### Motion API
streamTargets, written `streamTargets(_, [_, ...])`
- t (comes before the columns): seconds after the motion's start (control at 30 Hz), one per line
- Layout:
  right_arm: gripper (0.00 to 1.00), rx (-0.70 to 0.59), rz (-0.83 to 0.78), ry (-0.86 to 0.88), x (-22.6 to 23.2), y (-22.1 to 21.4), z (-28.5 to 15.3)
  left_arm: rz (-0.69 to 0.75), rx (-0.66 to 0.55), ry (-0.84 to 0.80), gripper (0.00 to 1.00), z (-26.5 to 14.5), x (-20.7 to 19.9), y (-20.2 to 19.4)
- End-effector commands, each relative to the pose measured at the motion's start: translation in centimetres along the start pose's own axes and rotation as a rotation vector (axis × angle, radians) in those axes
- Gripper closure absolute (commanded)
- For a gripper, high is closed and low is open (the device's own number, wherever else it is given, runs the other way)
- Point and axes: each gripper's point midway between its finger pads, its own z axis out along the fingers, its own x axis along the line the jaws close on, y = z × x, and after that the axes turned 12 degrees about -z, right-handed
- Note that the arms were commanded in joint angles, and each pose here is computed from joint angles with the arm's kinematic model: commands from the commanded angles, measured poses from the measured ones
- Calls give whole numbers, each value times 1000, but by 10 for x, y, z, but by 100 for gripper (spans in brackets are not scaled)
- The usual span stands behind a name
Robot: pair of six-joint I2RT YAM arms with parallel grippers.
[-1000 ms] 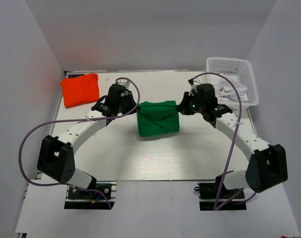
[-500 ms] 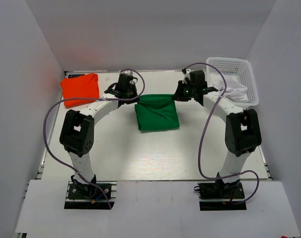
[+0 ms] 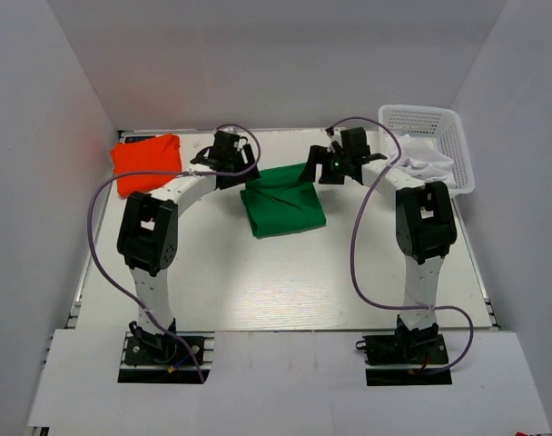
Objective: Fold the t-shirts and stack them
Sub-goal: Fold the long partially folded tshirt into a neat square, then put the neatly folded tshirt into the corner of the board with the left arm
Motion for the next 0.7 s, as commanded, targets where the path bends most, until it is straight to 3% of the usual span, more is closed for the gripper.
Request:
streamTargets(0.0, [11,-92,-44,50,8,38,-7,-16,-57,22,1,-8,2,25])
streamTargets(0.07, [9,-111,-59,44,12,45,-16,-19,-90,-8,0,-26,-10,39])
streamTargets(0.2, [9,-155,-70,38,20,46,-36,-16,-45,-68,0,-37,-10,20])
streamTargets(0.27, [9,-121,-44,32,18,23,-36,-22,23,-130,0,-43,-10,-4])
streamTargets(0.43, [9,-140,-40,21,28,12,-59,-19,122,-167,0,-42,-2,-48])
streamTargets(0.67, [9,-155,-33,10,39,-6,-91,-33,183,-145,0,-20,14,-74])
